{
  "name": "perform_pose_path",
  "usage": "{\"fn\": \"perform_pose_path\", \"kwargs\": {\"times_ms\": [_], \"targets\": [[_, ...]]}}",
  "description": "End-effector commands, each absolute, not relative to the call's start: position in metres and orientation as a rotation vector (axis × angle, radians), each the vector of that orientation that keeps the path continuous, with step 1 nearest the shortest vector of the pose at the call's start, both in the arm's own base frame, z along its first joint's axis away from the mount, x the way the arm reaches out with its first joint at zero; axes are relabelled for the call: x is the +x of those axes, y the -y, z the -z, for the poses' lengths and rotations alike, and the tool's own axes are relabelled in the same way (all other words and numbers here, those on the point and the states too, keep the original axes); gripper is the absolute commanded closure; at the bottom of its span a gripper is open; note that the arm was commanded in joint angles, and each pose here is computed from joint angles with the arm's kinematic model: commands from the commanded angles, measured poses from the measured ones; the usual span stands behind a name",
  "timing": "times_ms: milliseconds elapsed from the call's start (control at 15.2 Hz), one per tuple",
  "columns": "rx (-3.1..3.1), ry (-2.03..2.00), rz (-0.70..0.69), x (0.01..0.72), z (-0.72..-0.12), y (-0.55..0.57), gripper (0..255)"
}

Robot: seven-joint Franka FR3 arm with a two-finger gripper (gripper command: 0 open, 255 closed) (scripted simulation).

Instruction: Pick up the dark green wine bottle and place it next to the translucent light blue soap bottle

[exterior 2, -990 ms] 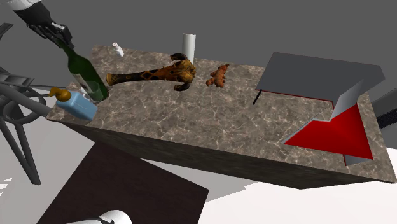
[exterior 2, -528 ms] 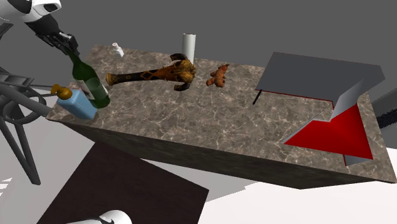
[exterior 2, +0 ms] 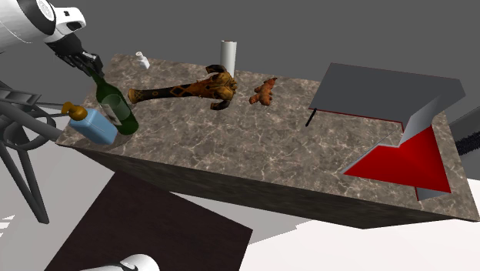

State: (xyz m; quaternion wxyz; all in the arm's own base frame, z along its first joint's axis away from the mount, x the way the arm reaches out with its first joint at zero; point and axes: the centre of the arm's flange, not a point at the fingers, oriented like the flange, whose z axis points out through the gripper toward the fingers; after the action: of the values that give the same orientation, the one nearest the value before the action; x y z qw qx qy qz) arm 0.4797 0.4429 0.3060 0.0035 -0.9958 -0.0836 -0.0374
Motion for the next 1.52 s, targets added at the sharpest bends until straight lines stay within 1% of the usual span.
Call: {"fn": "perform_pose_path", "kwargs": {"times_ms": [0,594,660,990,1254,1452], "targets": [[-3.121,0.262,0.118,0.480,-0.296,-0.443,255],[-3.121,0.262,0.118,0.480,-0.290,-0.443,255],[-3.121,0.262,0.118,0.480,-0.290,-0.443,0],[-3.121,0.262,0.118,0.480,-0.290,-0.443,0],[-3.121,0.262,0.118,0.476,-0.340,-0.442,0],[-3.121,0.262,0.118,0.476,-0.340,-0.442,0]]}}
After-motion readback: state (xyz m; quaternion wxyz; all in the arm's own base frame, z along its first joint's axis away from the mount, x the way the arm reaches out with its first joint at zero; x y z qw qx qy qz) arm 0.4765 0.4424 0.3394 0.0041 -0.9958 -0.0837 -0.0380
